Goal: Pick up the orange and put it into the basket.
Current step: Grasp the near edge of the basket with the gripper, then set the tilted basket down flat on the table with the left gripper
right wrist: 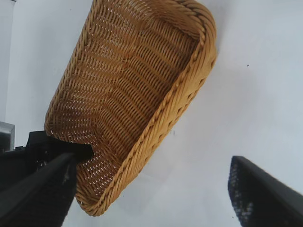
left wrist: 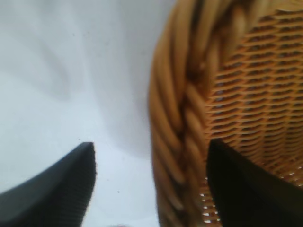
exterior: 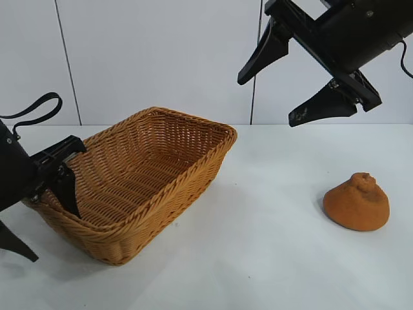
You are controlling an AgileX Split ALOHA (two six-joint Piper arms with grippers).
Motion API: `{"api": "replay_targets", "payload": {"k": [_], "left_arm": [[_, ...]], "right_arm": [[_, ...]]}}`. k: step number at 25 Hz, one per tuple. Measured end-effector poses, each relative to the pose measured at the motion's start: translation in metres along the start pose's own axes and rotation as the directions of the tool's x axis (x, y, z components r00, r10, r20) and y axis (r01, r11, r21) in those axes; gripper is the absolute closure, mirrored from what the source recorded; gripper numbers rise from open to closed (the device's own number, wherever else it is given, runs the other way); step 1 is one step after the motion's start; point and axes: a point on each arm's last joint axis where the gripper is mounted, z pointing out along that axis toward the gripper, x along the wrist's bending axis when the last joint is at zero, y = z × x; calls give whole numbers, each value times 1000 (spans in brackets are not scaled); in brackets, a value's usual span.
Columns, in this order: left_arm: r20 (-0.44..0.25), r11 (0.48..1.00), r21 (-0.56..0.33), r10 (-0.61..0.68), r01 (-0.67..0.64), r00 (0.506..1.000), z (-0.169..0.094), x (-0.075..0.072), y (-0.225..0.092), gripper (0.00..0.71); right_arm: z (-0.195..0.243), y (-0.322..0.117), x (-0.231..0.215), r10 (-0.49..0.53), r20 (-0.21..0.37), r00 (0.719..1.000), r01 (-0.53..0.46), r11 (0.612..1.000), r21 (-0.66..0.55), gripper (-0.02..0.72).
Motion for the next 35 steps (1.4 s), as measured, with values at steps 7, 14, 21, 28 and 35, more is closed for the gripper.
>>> {"api": "replay_targets", "payload": {"k": [7,14,21,28,35], "left_arm": [[22,998,38,40,-41,999,-10,-18,0,629],[77,978,44,201,-205,977,-35,-53,32,629],[91,833,117,533,-540,841,-42,-90,53,629],[97,684,198,699,-702,708,-41,-97,53,629],[81,670,254,704,-698,705,-16,-92,56,629]], "right_arm": [[0,0,0,0,0,1000,0,1000,0,105],[0,0,0,0,0,1000,0,1000,0,105],[0,0,0,0,-1,1000,0,1000,2,105],[0,0,0,3,-2,1000,-3,1000,5,105],[0,-1,0,4,-3,1000,-4,1000,6,105]]}}
